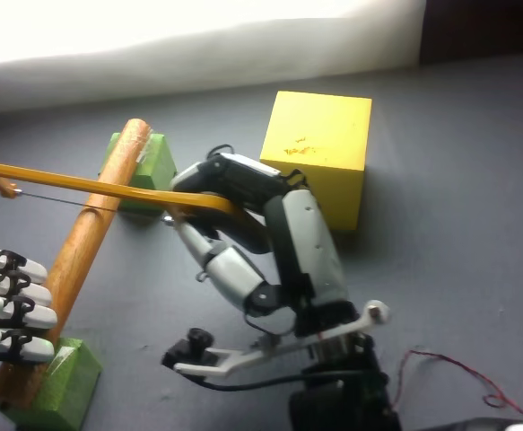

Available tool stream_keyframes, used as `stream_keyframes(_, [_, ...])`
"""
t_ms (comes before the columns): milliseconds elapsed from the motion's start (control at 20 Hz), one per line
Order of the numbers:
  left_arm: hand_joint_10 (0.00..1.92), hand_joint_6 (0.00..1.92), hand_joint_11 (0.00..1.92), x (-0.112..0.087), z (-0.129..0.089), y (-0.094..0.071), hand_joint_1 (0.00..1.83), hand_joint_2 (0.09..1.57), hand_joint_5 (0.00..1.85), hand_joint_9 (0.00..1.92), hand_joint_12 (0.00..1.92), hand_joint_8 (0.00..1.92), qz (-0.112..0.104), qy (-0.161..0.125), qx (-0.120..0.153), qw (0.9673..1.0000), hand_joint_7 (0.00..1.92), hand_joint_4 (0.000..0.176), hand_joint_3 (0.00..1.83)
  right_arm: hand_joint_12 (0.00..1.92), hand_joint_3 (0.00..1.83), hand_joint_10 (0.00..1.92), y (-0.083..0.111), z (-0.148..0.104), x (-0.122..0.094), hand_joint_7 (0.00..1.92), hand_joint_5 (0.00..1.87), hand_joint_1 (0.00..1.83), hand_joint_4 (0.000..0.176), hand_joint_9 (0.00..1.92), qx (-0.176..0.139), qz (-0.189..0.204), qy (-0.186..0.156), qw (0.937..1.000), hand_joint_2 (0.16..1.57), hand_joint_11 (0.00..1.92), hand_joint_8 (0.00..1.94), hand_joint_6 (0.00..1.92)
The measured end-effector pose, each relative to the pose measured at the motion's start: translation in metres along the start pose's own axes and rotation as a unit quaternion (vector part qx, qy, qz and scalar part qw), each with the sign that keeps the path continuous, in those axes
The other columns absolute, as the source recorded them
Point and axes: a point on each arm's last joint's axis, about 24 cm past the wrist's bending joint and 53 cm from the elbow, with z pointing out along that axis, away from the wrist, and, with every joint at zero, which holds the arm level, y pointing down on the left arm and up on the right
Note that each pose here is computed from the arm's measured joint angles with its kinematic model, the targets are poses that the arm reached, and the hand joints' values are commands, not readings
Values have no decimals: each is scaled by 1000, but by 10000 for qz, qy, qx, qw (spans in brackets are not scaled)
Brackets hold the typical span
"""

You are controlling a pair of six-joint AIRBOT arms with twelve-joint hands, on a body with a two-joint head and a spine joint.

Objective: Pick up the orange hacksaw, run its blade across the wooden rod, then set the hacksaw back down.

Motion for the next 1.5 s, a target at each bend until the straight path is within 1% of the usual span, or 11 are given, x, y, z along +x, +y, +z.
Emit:
stream_keyframes(350, [0,0,0,-1,0,0,21,1288,113,63,118,0,-11,-13,5,10000,86,0,1,1491,0,1013,-6,14,18,992,838,1236,0,939,23,176,64,9998,1153,767,1158,1054])
stream_keyframes(400, [1,0,0,-1,0,0,30,1296,89,34,55,1,-9,-12,3,10000,59,0,2,1511,0,1361,-9,17,22,933,779,1359,0,857,22,212,64,9998,1161,748,1111,1084])
stream_keyframes(550, [0,0,0,0,0,0,25,1291,90,34,99,0,0,-1,-4,10000,65,0,1,1527,1,1388,-13,20,29,922,769,1363,0,844,16,304,91,9995,1165,738,1121,1100])
stream_keyframes(700, [6,3,0,0,0,0,37,1278,113,79,186,4,2,0,-8,10000,95,0,0,1456,0,1281,-17,19,33,1014,872,1380,0,947,37,389,78,9992,1118,786,994,932])
stream_keyframes(750, [3,5,0,0,0,0,23,1286,103,65,160,3,-4,-7,-7,10000,89,0,0,1507,4,1059,-18,18,33,988,815,1240,0,913,44,414,26,9991,1157,764,1158,1084])
stream_keyframes(950, [2,1,0,0,0,0,0,1297,104,59,126,2,-8,-4,-8,10000,88,0,1,1471,0,959,-22,16,36,1014,847,1241,0,959,118,436,17,9990,1145,771,1120,1041])
stream_keyframes(1200, [2,1,0,0,0,0,29,1293,110,49,89,2,-12,-4,-8,10000,81,0,0,1493,1,986,-9,15,17,976,807,1232,0,933,64,297,24,9995,1165,763,1187,1096])
stream_keyframes(1250, [2,0,0,0,0,0,32,1294,107,37,51,2,-12,-4,-10,10000,68,0,0,1484,1,1251,-8,13,10,974,822,1346,0,923,99,252,-7,9996,1141,761,1092,1016])
stream_keyframes(1300, [0,0,0,0,1,0,21,1292,114,48,79,0,-10,-4,-5,10000,80,0,0,1457,3,1329,-5,12,4,930,783,1361,0,881,118,202,-28,9997,1156,774,1123,1069])
stream_keyframes(1400, [0,0,0,0,1,0,21,1283,119,59,157,0,-11,-1,-7,10000,87,0,2,1474,0,1320,-1,8,-6,973,827,1374,0,925,166,124,-33,9998,1135,772,1054,1001])
stream_keyframes(1500, [0,0,0,0,1,0,24,1285,123,59,154,0,-13,-4,-6,10000,91,0,1,1544,1,1084,7,2,-16,969,815,1234,0,902,218,32,-10,9998,1164,740,1186,1090])
